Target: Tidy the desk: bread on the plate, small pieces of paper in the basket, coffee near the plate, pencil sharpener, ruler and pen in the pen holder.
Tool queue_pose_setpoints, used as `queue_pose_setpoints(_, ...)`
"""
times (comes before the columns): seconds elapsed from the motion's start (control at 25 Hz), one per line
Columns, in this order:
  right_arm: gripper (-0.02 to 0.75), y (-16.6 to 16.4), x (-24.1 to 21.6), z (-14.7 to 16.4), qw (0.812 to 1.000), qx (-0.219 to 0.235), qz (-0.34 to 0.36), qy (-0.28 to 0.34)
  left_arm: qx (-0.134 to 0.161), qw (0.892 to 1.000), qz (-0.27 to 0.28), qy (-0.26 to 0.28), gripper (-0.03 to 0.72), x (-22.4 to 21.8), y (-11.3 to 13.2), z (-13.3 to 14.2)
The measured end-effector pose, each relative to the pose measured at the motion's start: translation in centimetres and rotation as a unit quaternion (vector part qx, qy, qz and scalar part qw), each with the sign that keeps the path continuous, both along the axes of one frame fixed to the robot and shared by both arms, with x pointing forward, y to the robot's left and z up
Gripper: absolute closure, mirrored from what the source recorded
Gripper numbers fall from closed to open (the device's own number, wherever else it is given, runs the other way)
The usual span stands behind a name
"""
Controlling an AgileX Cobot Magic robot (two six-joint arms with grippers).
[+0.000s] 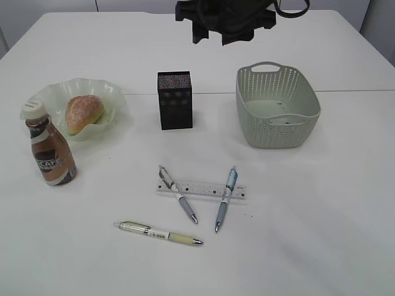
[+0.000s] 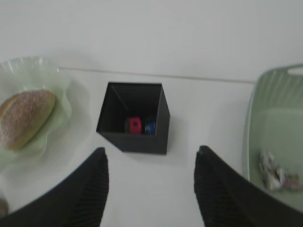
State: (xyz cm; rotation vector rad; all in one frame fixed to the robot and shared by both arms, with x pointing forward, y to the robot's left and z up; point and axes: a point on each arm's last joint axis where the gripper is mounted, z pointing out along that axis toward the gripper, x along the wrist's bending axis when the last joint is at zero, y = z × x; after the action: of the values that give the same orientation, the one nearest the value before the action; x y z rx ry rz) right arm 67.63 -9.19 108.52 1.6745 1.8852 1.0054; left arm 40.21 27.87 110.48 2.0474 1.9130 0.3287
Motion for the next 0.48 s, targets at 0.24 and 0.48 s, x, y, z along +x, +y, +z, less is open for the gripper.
queue_pose_setpoints(0.24,0.328,-0.7,-3.0,0.2,0.991,-0.036,-0.005,0.131,-0.007,1.0,0.0,0.011,0.335,-0.2,-0.1,-0.1)
queue_pose_setpoints(0.48,0.365,0.9,-5.4,-0.5,0.964,-0.103,0.148,0.197,-0.008,1.0,0.0,0.011,0.335,-0.2,-0.1,-0.1)
